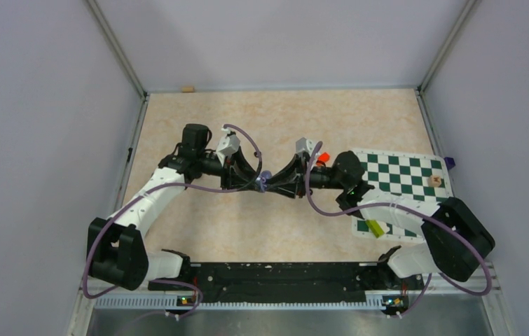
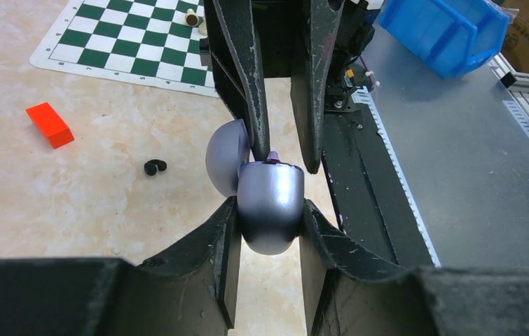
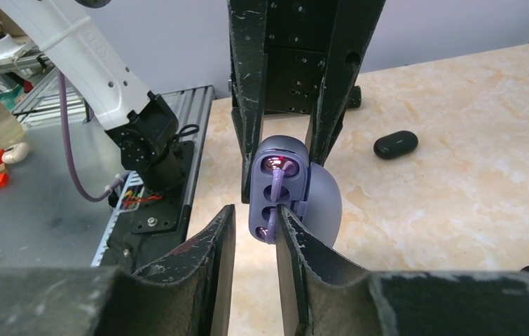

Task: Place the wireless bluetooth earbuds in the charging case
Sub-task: Insert the left earbud into the left side groove of the charging case, then close the charging case with the earbuds inside.

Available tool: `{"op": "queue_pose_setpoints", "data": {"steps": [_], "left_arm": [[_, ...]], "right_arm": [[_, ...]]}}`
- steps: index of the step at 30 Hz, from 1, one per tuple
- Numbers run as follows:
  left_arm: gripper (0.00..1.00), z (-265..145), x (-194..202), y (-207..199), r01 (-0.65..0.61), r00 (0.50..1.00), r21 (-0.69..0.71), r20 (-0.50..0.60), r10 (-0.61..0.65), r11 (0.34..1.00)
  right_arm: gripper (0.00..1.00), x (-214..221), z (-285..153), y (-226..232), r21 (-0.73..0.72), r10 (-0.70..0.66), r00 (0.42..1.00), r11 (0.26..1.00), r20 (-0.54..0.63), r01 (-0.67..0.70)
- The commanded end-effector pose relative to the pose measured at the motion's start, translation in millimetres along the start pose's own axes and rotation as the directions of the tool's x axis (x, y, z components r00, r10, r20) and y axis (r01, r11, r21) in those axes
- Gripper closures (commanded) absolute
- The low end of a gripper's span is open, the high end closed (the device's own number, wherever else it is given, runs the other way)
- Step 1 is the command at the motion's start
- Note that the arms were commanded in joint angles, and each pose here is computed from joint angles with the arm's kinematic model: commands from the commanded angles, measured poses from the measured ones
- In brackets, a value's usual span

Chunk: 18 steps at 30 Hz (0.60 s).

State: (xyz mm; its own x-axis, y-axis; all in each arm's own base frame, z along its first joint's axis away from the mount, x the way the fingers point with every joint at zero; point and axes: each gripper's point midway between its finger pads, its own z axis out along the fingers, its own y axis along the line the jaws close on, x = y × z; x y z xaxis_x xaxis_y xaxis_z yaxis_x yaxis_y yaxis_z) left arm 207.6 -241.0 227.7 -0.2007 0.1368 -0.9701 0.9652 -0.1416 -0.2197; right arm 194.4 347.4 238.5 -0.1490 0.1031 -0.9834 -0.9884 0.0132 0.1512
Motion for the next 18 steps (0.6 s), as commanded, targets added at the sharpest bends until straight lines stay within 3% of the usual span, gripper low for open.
{"op": "queue_pose_setpoints", "data": {"steps": [1, 8, 18], "left_arm": [[1.0, 0.9, -7.8, -7.3, -0.052, 0.998, 0.027, 0.019, 0.052, 0.998], [1.0, 1.0, -7.0, -6.9, -0.051, 0.999, 0.026, 0.018, 0.05, 0.998], [1.0, 0.9, -8.2, -7.6, -0.055, 0.998, 0.026, 0.019, 0.054, 0.998]], "right_arm": [[0.71, -37.4, 0.2, 11.7, -0.055, -0.106, 0.993, 0.992, 0.05, 0.109], [0.58, -68.0, -19.4, 15.4, -0.067, -0.171, 0.983, 0.982, 0.063, 0.175], [0.29, -72.5, -40.4, -45.9, 0.253, -0.232, 0.973, 0.942, 0.006, 0.223]]}}
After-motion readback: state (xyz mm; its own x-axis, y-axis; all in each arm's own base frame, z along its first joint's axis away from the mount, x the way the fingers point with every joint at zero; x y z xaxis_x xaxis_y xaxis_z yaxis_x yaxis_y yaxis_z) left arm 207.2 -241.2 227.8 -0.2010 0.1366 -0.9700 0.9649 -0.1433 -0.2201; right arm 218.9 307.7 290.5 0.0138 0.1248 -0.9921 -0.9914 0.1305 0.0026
